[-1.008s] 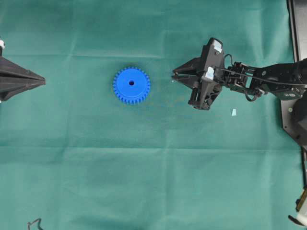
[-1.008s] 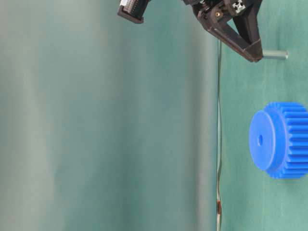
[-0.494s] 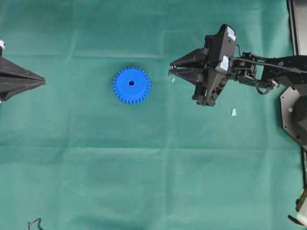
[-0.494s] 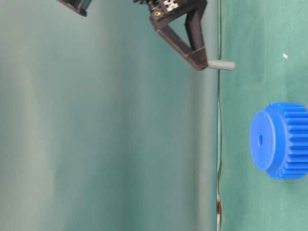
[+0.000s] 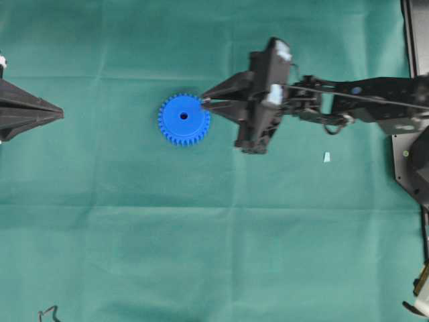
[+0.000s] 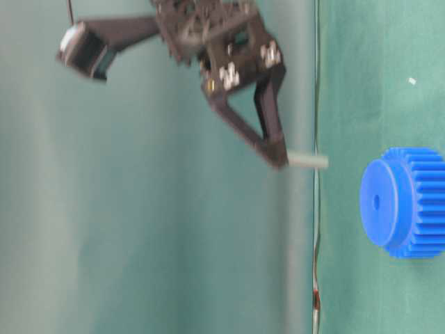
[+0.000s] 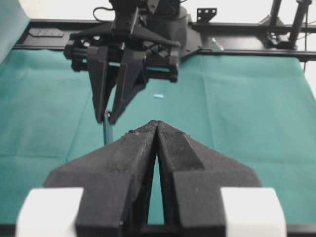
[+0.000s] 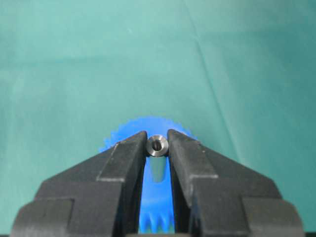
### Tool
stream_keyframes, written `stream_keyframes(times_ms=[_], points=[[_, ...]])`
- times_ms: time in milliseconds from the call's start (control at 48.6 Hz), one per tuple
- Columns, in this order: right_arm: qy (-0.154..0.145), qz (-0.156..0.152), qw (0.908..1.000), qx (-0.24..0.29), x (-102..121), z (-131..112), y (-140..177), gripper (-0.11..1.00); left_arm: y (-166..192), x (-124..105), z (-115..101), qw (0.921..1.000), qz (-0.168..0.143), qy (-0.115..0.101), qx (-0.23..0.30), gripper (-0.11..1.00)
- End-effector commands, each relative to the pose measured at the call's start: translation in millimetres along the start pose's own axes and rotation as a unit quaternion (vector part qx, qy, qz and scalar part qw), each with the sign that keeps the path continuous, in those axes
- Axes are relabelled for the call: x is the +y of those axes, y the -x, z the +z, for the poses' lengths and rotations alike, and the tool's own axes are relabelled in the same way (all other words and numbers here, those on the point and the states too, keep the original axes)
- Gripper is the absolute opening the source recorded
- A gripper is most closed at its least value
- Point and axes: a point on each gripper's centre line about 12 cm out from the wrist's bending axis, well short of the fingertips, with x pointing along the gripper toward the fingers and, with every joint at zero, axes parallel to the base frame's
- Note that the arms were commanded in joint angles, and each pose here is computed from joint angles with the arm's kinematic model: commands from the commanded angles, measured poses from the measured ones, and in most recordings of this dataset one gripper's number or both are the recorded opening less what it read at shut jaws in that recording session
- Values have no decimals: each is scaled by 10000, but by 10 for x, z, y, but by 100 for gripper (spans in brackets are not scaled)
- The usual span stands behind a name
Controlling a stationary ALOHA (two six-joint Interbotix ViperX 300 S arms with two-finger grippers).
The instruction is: Insert the shaft into the center hole of the gear.
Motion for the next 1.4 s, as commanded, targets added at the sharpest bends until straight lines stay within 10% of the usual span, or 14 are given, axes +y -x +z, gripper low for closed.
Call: stream_keyframes(times_ms=[0,1379], points=[[37,79,9998,-182,70,181,-90,16,-20,2,102,9999,4,-16,-138,0],[121,-4,9999,-118,22,56,-361,16,-18,3,98,9999,6,-8,-115,0]])
